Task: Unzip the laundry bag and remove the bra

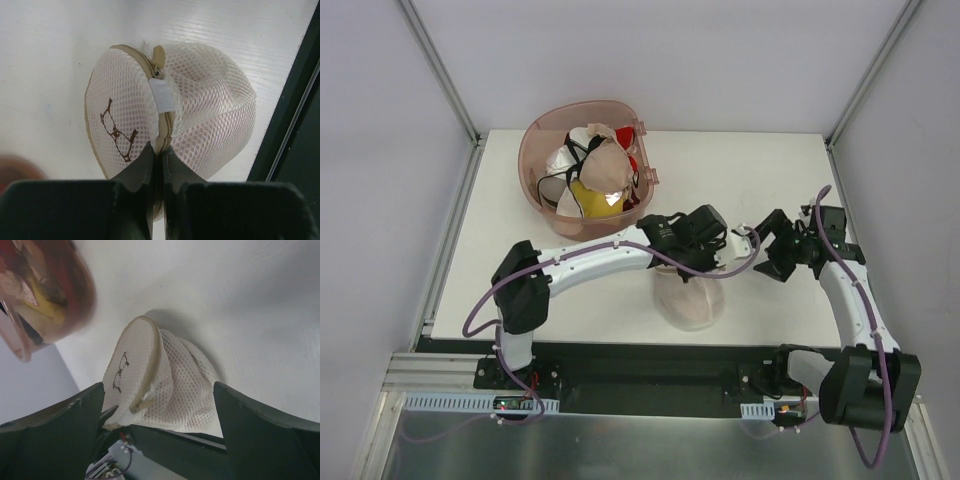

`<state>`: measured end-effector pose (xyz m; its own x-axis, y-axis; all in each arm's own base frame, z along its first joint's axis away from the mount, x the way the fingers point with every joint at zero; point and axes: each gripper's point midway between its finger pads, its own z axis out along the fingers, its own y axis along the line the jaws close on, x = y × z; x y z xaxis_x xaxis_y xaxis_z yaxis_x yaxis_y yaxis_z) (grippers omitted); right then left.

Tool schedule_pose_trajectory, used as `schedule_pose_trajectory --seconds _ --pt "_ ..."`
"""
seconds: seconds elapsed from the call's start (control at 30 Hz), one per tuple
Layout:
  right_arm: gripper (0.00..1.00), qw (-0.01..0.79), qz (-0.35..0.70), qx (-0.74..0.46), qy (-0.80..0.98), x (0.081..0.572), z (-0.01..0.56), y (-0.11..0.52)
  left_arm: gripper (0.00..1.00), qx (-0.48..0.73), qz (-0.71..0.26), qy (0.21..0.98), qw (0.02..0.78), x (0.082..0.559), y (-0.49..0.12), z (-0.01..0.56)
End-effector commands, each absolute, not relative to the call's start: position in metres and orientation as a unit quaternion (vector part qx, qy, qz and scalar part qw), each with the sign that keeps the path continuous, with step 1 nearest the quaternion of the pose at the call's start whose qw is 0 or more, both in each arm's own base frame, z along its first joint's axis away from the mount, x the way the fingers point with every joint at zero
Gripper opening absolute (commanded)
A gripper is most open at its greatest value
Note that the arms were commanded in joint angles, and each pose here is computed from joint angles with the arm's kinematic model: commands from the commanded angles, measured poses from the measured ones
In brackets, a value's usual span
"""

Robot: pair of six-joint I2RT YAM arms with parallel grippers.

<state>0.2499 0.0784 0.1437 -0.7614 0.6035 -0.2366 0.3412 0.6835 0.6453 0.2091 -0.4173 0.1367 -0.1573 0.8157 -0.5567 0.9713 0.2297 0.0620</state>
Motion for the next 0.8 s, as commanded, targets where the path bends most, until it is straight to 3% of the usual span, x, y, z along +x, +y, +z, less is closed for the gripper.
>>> schedule_pose_trajectory --seconds 0.0,0.27,0.37,0.4,0.43,0.53,0.57,0.6,0.63,0.77 --pt "0.93 0.175 0.423 0.293 0.839 0.27 0.148 0.112 0.0 0.637 -0.195 0.663 0.342 0.214 -0.426 0.178" --pt "0.81 0.08 0.489 0.293 0.818 0.265 0.122 0.153 0.0 0.627 -0.21 0.646 0.382 0.218 -0.434 0.19" --pt "0.48 0.069 0.493 0.297 0.815 0.267 0.123 0.156 0.0 0.623 -0.213 0.644 0.389 0.219 -0.438 0.193" --pt "0.2 0.07 0.494 0.296 0.815 0.268 0.124 0.156 0.0 0.622 -0.211 0.644 0.392 0.221 -0.439 0.194" --pt "0.06 0.08 0.487 0.298 0.817 0.272 0.126 0.155 0.0 0.62 -0.21 0.643 0.398 0.223 -0.439 0.197" --pt "0.02 0.106 0.463 0.307 0.825 0.275 0.13 0.147 0.04 0.603 -0.195 0.653 0.414 0.231 -0.436 0.2" --pt "0.01 0.113 0.454 0.31 0.828 0.276 0.134 0.145 0.09 0.592 -0.19 0.661 0.421 0.234 -0.433 0.202" --pt "0.01 0.137 0.432 0.317 0.833 0.278 0.137 0.138 0.61 0.571 -0.191 0.676 0.426 0.236 -0.431 0.205" --pt "0.01 0.153 0.419 0.315 0.838 0.279 0.14 0.133 0.99 0.561 -0.191 0.683 0.428 0.236 -0.428 0.206" --pt "0.01 0.209 0.326 0.348 0.854 0.275 0.149 0.102 0.99 0.545 -0.225 0.685 0.428 0.223 -0.425 0.214"
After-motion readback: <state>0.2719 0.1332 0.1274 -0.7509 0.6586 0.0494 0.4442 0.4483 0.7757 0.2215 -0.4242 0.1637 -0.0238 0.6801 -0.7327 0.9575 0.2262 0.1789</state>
